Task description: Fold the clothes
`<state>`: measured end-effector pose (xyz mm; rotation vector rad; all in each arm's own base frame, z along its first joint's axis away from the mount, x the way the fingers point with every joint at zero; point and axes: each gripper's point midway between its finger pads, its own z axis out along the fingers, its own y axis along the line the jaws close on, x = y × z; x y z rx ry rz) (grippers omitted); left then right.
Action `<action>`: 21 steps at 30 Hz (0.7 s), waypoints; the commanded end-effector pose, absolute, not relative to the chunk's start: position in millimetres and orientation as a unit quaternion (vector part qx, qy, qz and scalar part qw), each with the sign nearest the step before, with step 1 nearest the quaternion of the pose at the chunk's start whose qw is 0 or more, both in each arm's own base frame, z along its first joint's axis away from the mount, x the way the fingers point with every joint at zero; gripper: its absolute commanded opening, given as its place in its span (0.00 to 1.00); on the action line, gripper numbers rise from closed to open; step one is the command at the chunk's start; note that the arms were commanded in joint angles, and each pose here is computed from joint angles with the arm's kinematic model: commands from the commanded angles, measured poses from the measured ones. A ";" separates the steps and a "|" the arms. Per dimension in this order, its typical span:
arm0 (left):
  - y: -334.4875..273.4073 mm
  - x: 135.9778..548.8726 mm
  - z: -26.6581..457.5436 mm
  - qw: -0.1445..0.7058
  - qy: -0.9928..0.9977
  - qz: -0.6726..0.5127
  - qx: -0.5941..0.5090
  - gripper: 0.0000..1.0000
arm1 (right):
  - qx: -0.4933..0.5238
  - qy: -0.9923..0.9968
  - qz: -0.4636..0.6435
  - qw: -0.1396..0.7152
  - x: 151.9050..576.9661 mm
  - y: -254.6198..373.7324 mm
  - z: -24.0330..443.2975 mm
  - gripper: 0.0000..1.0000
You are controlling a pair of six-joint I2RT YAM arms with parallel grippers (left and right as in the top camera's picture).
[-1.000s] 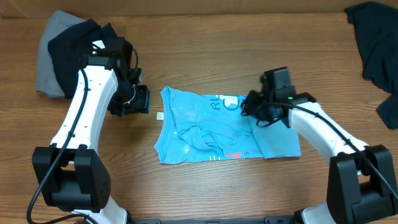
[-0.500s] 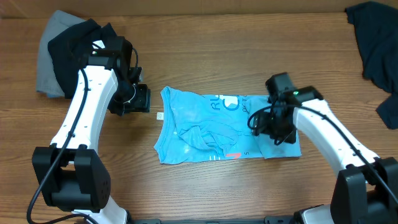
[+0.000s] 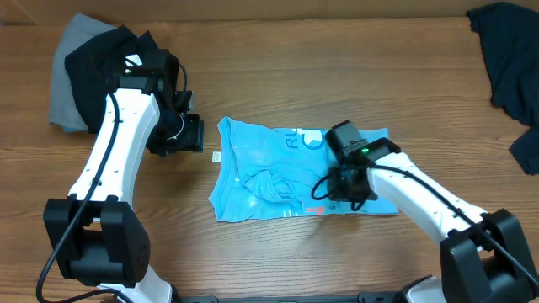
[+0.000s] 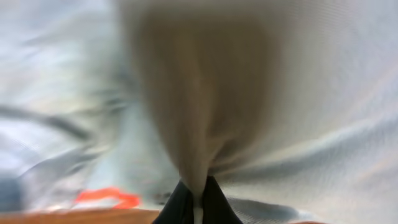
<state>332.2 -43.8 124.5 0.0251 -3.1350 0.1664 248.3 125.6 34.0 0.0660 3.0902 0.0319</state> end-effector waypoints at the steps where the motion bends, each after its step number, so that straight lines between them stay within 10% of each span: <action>1: -45.4 336.2 132.4 -0.012 -0.998 0.063 -0.004 0.62 | 0.009 0.998 0.056 0.038 250.5 160.2 50.5 0.17; 6: -45.4 336.3 132.4 -0.012 -0.998 0.063 -0.004 0.63 | -0.002 0.996 0.088 0.028 243.0 180.4 52.1 0.19; 9: -45.5 336.8 132.4 -0.013 -0.998 0.063 -0.004 0.64 | 0.005 0.998 0.029 0.053 251.3 158.2 50.2 0.57; 11: -45.5 336.6 132.4 -0.012 -0.998 0.063 -0.004 0.65 | 0.033 0.994 -0.064 0.081 259.6 117.8 52.2 0.63; 16: -45.3 335.5 132.4 -0.011 -0.998 0.063 -0.009 0.66 | 0.130 0.980 -0.136 0.070 262.8 53.4 56.8 0.53; 21: -45.4 335.8 132.4 -0.011 -0.998 0.063 -0.009 0.70 | 0.144 0.989 0.031 0.030 279.8 58.4 49.0 0.50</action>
